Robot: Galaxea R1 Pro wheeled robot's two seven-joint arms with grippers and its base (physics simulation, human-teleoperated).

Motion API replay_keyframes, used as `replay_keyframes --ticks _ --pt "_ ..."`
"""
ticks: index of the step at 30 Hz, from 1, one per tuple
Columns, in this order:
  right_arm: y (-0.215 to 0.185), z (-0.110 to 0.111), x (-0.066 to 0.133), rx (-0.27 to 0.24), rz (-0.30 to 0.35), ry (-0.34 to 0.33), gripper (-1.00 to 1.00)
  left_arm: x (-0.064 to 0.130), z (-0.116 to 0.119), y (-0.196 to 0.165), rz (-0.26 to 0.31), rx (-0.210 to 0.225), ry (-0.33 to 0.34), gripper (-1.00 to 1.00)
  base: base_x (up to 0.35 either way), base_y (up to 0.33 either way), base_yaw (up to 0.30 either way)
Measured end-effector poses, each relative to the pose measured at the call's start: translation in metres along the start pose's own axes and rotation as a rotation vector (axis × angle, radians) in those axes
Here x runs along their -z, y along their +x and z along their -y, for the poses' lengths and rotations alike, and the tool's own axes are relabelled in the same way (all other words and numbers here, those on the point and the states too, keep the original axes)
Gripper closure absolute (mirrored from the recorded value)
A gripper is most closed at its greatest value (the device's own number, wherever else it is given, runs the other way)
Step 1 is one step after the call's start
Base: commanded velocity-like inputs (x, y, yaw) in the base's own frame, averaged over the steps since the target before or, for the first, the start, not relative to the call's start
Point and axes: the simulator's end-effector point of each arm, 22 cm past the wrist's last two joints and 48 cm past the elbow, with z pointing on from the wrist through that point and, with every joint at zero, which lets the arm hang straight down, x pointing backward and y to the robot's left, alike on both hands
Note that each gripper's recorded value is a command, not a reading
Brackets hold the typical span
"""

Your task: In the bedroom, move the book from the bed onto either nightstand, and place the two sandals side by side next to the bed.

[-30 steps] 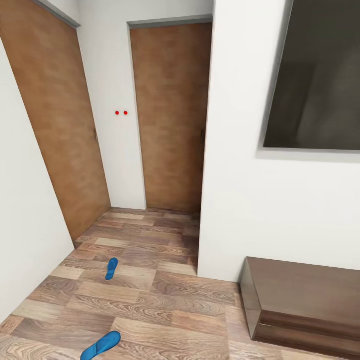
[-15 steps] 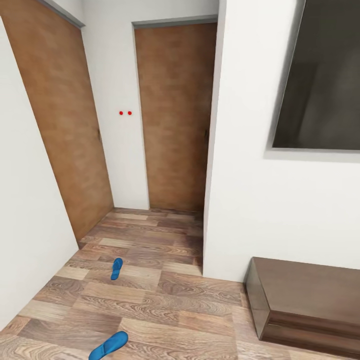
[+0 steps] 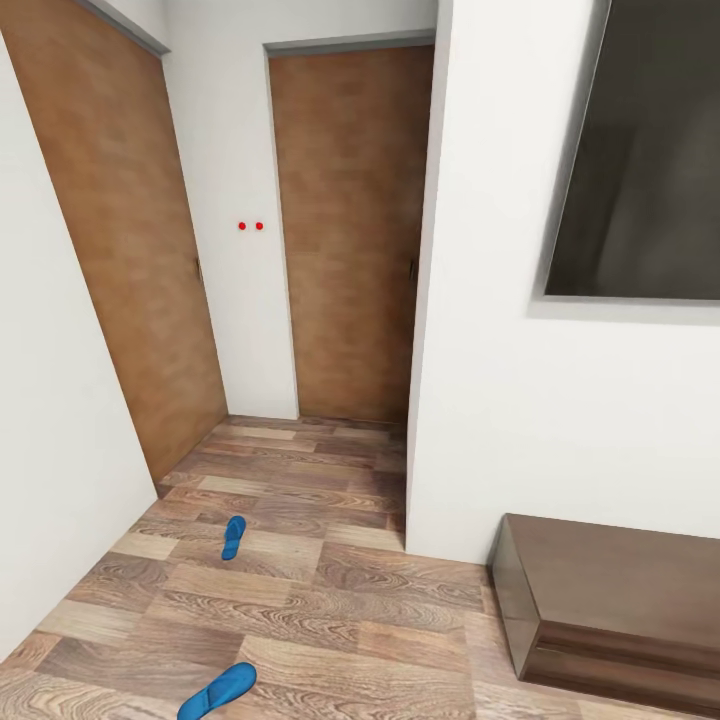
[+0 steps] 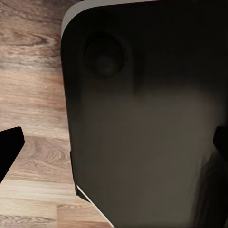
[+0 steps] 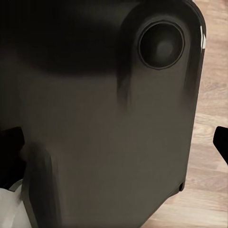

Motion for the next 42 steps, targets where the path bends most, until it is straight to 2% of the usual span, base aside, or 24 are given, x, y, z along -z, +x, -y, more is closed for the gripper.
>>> replay_keyframes --ticks 21,42 --pt "-0.0008 0.0043 0.0001 -0.001 0.001 0.011 -1.0 0.0001 -0.0054 0.0011 -0.002 0.001 -0.007 -1.0 0.0 0.01 0.0" --pt "-0.0013 0.0073 0.0001 0.0 0.004 0.017 -1.0 0.0001 -0.0066 0.0008 -0.001 0.002 -0.008 -1.0 0.0 0.143 0.0"
